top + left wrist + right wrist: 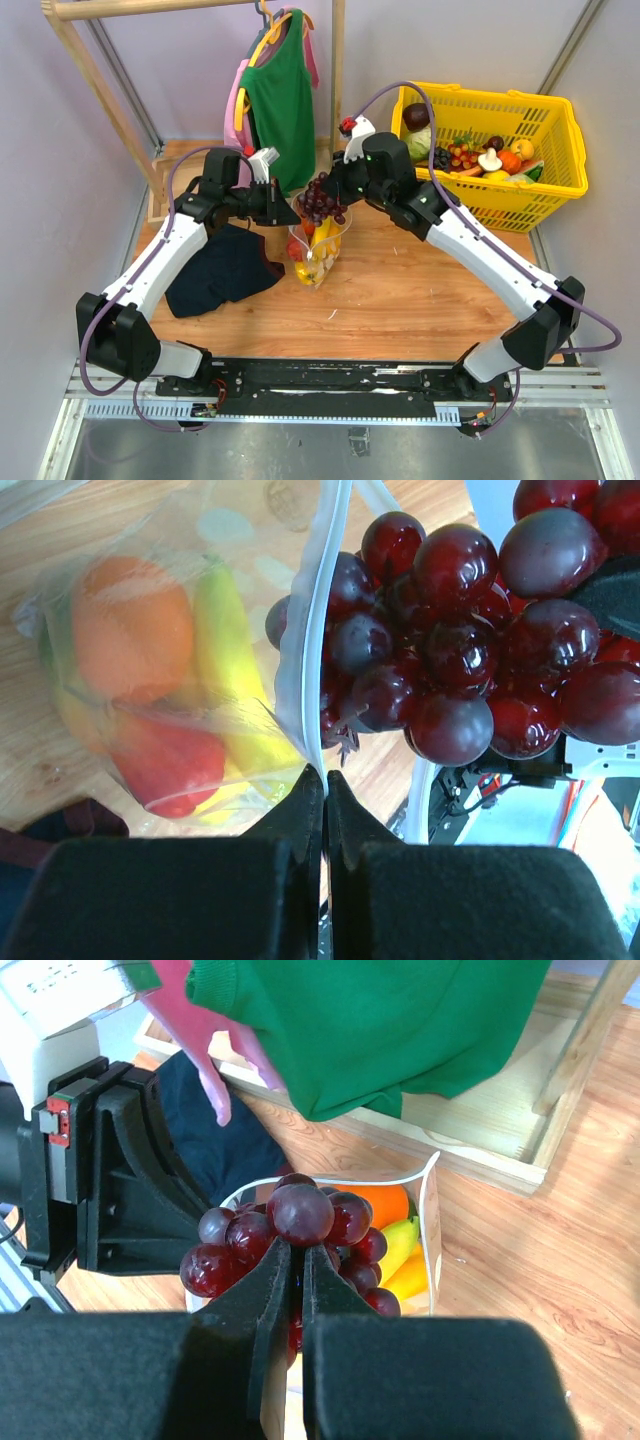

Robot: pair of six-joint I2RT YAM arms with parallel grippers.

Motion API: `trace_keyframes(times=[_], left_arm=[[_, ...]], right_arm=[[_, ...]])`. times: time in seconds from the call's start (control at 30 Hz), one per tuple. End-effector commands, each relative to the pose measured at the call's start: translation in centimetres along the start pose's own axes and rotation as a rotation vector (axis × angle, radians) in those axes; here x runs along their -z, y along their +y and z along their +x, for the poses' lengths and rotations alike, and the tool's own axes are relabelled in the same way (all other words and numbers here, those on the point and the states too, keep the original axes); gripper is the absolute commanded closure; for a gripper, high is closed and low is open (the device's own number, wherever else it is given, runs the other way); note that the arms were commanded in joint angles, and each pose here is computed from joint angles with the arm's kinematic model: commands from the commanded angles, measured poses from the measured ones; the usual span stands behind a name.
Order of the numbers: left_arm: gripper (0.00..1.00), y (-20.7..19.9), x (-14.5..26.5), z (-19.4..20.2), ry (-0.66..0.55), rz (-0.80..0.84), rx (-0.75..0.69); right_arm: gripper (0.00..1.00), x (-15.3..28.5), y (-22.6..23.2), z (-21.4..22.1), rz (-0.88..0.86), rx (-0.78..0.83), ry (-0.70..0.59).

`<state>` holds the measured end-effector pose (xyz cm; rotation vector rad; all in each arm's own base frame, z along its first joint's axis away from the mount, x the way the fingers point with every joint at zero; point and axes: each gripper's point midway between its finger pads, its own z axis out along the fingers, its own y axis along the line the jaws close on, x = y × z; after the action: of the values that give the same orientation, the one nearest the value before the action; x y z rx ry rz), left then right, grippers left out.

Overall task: Place the food in the zip-top bag and seal the zipper
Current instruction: Place the fake fruit in the zipper food storage bag.

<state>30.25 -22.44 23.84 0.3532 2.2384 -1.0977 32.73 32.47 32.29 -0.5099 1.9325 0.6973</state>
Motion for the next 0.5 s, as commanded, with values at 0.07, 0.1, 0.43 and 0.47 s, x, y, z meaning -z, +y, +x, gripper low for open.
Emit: trace_keyframes(times=[0.07,0.1,0.43,0.47], left_arm=[[0.99,-0.9,0.7,-0.5,-0.027,0.032,-0.020],[1.00,-0.9,0.7,-0.5,-0.027,0.032,-0.020],[1.00,-0.9,0.7,-0.6,-0.029,0.030,-0.020],[0.99,-0.9,0.7,-0.6,-0.029,0.031,-0.020]], right_arm=[[0.99,-0.3,0.5,0.5,0.029,-0.060,-0.008],[0.99,-0.5,0.4,1.0,0.031,-0.063,0.006],[0.99,-0.8,1.5,4.9,-0.004,-0.085,0.109],[0.99,-1.0,1.7,5.2,-0.013,-0.090,0.116]])
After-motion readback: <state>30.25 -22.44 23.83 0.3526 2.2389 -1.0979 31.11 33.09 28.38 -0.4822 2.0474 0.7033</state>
